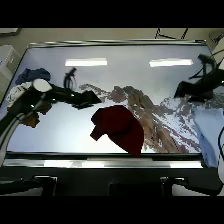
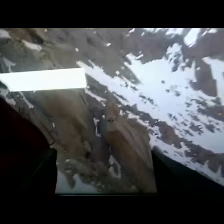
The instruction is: Fold the clothes and pants, and hang the long-sleeved shirts on hangers.
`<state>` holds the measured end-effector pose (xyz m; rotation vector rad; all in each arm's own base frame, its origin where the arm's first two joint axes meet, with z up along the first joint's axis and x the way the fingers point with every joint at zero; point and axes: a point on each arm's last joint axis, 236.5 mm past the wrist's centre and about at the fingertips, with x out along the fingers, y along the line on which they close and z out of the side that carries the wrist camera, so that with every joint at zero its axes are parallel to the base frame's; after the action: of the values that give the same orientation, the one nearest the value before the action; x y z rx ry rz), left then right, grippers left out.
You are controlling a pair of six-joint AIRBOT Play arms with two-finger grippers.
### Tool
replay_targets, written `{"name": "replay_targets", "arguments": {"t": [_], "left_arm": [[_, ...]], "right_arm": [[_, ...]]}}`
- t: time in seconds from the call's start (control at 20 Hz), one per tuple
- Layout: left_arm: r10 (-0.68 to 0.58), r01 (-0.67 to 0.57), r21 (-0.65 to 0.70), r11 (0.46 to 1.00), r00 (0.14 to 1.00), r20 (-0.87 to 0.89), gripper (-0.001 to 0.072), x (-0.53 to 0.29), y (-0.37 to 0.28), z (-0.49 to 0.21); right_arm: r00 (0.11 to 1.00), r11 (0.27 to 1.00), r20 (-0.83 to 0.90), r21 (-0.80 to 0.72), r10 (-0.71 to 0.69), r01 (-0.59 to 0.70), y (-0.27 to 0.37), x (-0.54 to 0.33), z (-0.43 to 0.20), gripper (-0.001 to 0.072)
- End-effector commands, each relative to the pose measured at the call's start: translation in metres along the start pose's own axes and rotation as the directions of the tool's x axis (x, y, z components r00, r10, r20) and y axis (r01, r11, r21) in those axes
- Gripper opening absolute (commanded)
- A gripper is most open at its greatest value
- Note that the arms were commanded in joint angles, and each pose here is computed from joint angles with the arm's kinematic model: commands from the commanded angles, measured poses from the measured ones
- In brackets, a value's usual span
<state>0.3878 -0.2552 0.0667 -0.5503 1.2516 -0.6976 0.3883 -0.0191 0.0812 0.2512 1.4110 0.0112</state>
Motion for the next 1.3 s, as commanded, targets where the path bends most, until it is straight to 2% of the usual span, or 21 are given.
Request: {"name": "replay_targets", "arguments": {"t": [0.0,0.05,0.1,0.2,0.35,0.6,0.65,0.7,0.85,0.95,1.0,1.05,1.1,1.25], "left_arm": [[0.193,-0.197,-0.03,0.98,0.976,-0.101,0.071,-0.064,0.069,-0.016],[0.249,-0.262,-0.055,0.963,0.952,-0.176,0.069,-0.067,0.096,-0.039],[0.265,-0.293,-0.09,0.952,0.934,-0.241,0.0588,-0.062,0.116,-0.061],[0.221,-0.288,-0.183,0.94,0.923,-0.316,0.0581,-0.035,0.139,-0.104],[0.129,-0.206,-0.275,0.939,0.953,-0.275,0.0578,0.017,0.144,-0.135],[0.143,-0.211,-0.258,0.943,0.955,-0.26,0.0576,0.062,0.141,-0.15],[0.146,-0.211,-0.255,0.944,0.957,-0.249,0.055,0.068,0.14,-0.148],[0.154,-0.211,-0.248,0.945,0.96,-0.233,0.0489,0.072,0.139,-0.145],[0.142,-0.188,-0.256,0.948,0.972,-0.186,0.0486,0.081,0.129,-0.137],[0.149,-0.19,-0.245,0.951,0.973,-0.174,0.0362,0.086,0.126,-0.136],[0.153,-0.192,-0.24,0.952,0.973,-0.17,0.0238,0.088,0.125,-0.136],[0.154,-0.192,-0.233,0.953,0.973,-0.171,0.0083,0.09,0.123,-0.137],[0.151,-0.189,-0.221,0.957,0.973,-0.175,0.0028,0.09,0.122,-0.137],[0.145,-0.174,-0.179,0.968,0.976,-0.166,0.0027,0.084,0.114,-0.135]], "right_arm": [[0.953,0.983,-0.243,0.023,0.183,-0.183,0.032,0.051,-0.063,0.0698],[0.924,0.977,-0.32,0.043,0.211,-0.209,0.035,0.067,-0.086,0.0698],[0.897,0.973,-0.379,0.061,0.228,-0.222,0.035,0.08,-0.106,0.0697],[0.845,0.967,-0.471,0.099,0.252,-0.233,0.034,0.101,-0.142,0.0697],[0.801,0.965,-0.538,0.132,0.262,-0.227,0.031,0.117,-0.174,0.0696],[0.789,0.96,-0.548,0.146,0.279,-0.238,0.034,0.12,-0.18,0.0695],[0.788,0.96,-0.548,0.147,0.28,-0.238,0.035,0.12,-0.18,0.0694],[0.787,0.96,-0.55,0.148,0.28,-0.239,0.035,0.119,-0.18,0.0693],[0.785,0.96,-0.552,0.148,0.28,-0.239,0.035,0.119,-0.181,0.0691],[0.787,0.96,-0.549,0.148,0.28,-0.239,0.035,0.12,-0.18,0.0691],[0.79,0.96,-0.546,0.145,0.278,-0.238,0.035,0.12,-0.179,0.0691],[0.794,0.96,-0.54,0.143,0.279,-0.24,0.037,0.123,-0.179,0.0691],[0.799,0.96,-0.532,0.135,0.279,-0.245,0.042,0.126,-0.18,0.0691],[0.781,0.951,-0.547,0.104,0.3,-0.292,0.07,0.141,-0.2,0.0692]]}}
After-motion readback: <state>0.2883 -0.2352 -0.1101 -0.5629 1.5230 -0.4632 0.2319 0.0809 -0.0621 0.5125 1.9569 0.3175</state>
